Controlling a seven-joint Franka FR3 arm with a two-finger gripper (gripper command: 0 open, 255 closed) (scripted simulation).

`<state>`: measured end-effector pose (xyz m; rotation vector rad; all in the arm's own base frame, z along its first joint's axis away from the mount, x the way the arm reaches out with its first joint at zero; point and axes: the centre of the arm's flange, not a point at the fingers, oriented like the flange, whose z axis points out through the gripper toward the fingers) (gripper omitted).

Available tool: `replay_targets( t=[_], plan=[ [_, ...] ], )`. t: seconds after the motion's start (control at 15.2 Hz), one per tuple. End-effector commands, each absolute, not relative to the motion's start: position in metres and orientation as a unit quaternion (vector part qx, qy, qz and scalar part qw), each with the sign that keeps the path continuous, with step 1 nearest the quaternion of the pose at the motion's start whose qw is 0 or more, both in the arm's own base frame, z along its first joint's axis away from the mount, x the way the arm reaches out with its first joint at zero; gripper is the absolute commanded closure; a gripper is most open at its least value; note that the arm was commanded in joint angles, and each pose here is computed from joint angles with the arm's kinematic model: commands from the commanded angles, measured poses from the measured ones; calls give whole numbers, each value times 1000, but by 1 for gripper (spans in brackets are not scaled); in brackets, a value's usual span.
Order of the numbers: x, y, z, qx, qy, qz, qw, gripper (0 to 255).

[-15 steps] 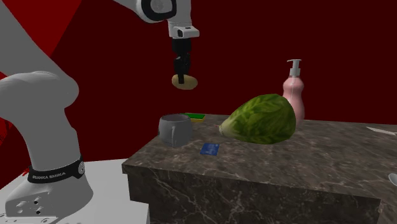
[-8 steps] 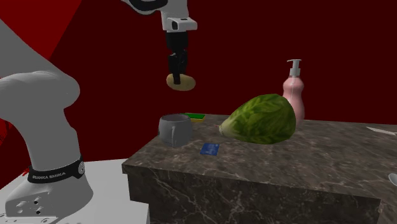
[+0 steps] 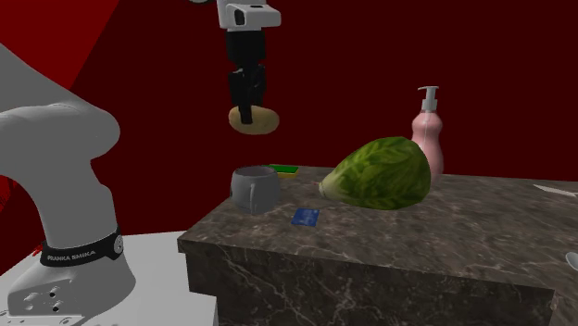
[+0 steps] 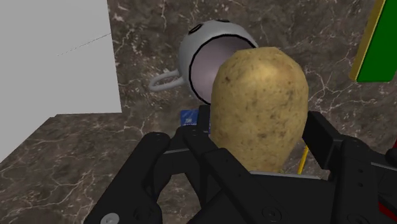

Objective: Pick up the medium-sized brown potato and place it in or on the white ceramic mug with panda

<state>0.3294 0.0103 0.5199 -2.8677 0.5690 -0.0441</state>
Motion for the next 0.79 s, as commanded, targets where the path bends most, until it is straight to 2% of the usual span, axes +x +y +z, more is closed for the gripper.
replay_targets(
  t=[0.0,0.73],
  plan=[
    [325,-3,515,-975,193,-15,109,255],
    [325,-3,457,-975,193,-15,109,255]
  ],
)
